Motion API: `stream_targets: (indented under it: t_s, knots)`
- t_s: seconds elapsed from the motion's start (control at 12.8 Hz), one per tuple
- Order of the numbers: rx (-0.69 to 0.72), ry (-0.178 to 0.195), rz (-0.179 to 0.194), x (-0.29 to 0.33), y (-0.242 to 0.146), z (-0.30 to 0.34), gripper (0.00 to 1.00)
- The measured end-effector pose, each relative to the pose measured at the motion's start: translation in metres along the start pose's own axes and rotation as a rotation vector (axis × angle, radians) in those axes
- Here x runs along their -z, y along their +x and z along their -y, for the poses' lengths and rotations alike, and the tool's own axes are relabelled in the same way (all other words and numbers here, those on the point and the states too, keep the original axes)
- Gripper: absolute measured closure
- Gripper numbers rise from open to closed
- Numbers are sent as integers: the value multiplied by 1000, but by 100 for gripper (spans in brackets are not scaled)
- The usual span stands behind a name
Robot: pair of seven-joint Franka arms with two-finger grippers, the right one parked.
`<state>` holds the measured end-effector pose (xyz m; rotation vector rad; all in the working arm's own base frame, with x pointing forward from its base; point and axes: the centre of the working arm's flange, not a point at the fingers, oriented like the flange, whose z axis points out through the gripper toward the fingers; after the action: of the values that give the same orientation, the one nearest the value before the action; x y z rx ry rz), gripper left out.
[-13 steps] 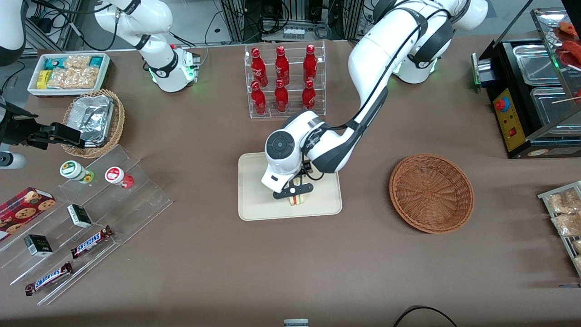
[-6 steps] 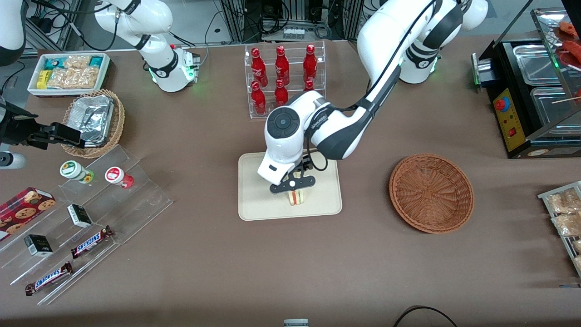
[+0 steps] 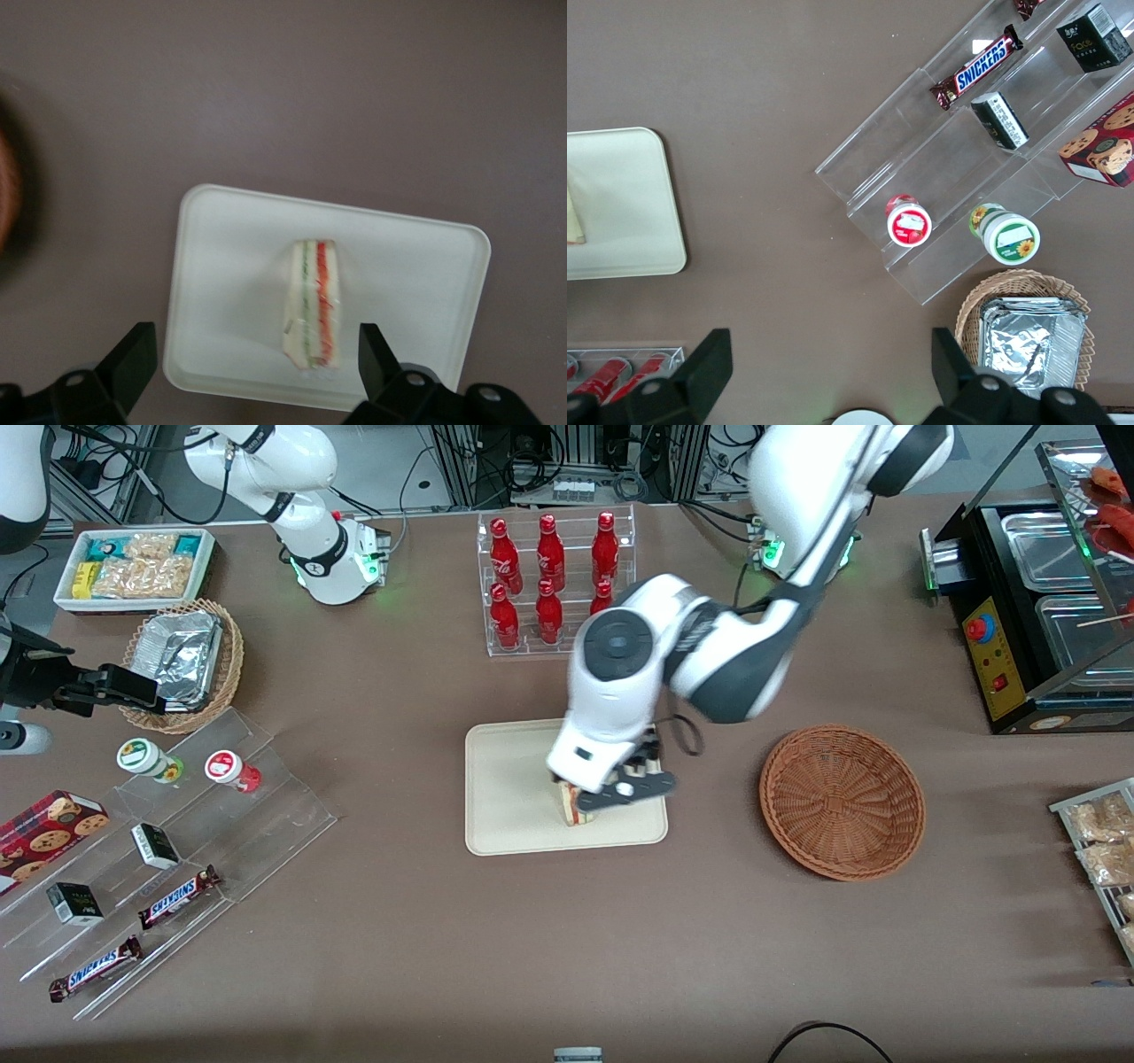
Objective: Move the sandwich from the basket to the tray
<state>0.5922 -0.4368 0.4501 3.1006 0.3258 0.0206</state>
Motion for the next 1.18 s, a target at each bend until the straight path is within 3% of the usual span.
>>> stream_targets:
  t_s: [0.31,0.71,1.18]
  knots:
    - [-89,-12,71,18,50,78,0]
    - [-203,-34,104,41,81,185,0]
    - [-291,-20,139,54,92,303,0]
